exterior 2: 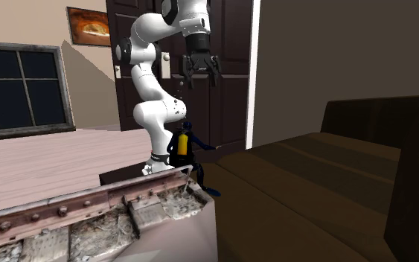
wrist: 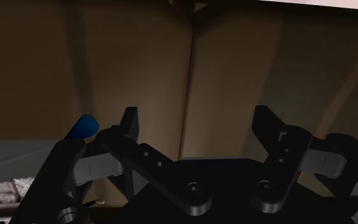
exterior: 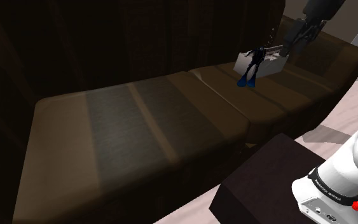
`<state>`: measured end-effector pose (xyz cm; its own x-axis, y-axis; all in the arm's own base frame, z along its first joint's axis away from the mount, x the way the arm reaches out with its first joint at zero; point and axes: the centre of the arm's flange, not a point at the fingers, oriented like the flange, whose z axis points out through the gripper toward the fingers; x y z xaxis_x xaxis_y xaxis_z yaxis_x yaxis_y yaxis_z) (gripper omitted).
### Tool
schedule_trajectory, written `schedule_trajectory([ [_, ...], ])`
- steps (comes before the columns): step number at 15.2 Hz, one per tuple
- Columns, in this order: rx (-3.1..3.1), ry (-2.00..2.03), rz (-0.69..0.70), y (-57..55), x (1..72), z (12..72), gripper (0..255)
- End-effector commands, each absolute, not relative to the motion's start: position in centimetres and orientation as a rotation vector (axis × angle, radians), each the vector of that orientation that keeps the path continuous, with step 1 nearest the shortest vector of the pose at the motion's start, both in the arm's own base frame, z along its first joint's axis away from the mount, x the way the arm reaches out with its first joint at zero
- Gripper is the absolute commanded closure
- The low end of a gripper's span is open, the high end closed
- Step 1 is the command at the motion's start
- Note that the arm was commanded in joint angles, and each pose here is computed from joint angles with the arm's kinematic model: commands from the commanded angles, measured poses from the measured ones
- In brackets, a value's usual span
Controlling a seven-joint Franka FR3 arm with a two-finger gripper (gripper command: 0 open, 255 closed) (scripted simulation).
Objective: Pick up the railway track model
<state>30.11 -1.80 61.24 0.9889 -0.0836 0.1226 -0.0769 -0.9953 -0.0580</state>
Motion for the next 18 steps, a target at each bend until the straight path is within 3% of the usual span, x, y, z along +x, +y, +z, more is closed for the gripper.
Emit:
schedule_trajectory([
  [1, -3.080, 0.124, -0.193, -1.8, 30.1, 61.2, 0],
  [18, -2.977, -0.911, -0.105, -23.1, 34.8, 57.4, 0],
])
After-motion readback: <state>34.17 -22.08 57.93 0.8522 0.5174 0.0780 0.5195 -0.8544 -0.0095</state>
